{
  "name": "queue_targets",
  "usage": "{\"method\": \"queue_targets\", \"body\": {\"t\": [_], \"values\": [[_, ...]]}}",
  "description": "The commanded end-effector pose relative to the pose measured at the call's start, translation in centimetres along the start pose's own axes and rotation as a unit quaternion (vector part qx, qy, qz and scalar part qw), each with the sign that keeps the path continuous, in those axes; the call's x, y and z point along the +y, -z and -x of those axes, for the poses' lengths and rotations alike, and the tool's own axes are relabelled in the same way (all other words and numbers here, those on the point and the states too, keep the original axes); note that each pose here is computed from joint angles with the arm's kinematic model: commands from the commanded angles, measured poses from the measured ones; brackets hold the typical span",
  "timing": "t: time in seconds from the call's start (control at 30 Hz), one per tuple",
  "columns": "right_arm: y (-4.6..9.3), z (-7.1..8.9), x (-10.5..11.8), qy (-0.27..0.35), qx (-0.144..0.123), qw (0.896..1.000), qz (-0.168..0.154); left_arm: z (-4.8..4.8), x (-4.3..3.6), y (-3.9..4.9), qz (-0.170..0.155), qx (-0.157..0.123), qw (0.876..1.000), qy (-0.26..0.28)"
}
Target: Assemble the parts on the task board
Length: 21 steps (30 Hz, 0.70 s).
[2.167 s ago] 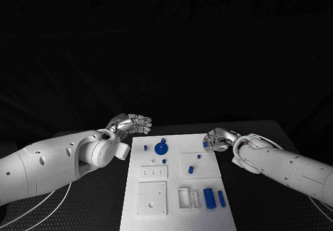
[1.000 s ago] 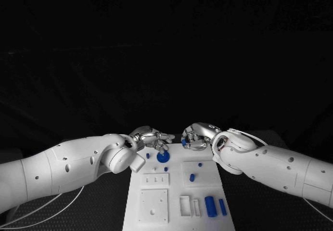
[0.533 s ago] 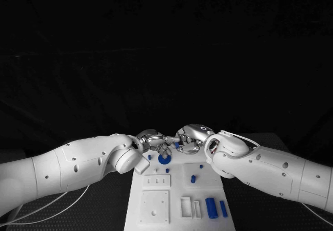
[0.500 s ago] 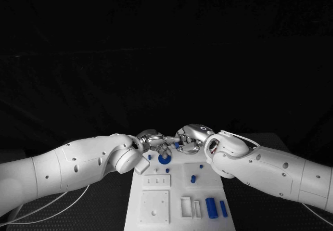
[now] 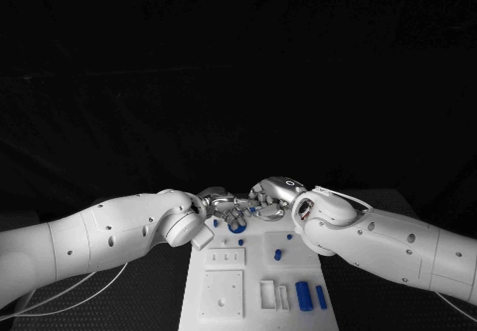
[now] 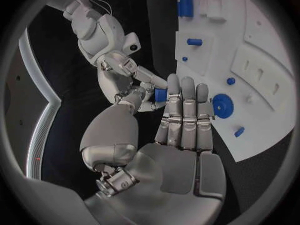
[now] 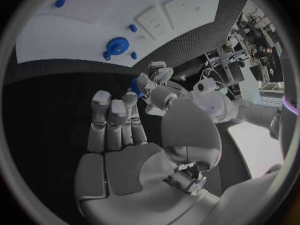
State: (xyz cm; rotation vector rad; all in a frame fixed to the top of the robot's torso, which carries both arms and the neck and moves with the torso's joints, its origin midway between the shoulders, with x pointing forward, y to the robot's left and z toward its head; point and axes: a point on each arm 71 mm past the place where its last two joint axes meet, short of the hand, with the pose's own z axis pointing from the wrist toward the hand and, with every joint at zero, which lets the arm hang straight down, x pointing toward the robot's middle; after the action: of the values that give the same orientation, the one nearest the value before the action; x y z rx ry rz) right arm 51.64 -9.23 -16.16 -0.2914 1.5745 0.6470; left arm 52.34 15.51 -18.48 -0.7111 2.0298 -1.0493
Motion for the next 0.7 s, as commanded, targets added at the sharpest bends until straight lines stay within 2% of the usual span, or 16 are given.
{"method": "queue_targets", "body": {"t": [0.03,0.7], "values": [[0.0,-0.1,0.3,0.007,0.003,1.000,0.003,-0.28,-0.08,-0.05,0.004,0.010,1.000,-0.009],[-0.2,-0.6,1.4,0.005,0.018,1.000,0.014,-0.21,-0.10,-0.01,0.001,0.009,1.000,-0.001]]}}
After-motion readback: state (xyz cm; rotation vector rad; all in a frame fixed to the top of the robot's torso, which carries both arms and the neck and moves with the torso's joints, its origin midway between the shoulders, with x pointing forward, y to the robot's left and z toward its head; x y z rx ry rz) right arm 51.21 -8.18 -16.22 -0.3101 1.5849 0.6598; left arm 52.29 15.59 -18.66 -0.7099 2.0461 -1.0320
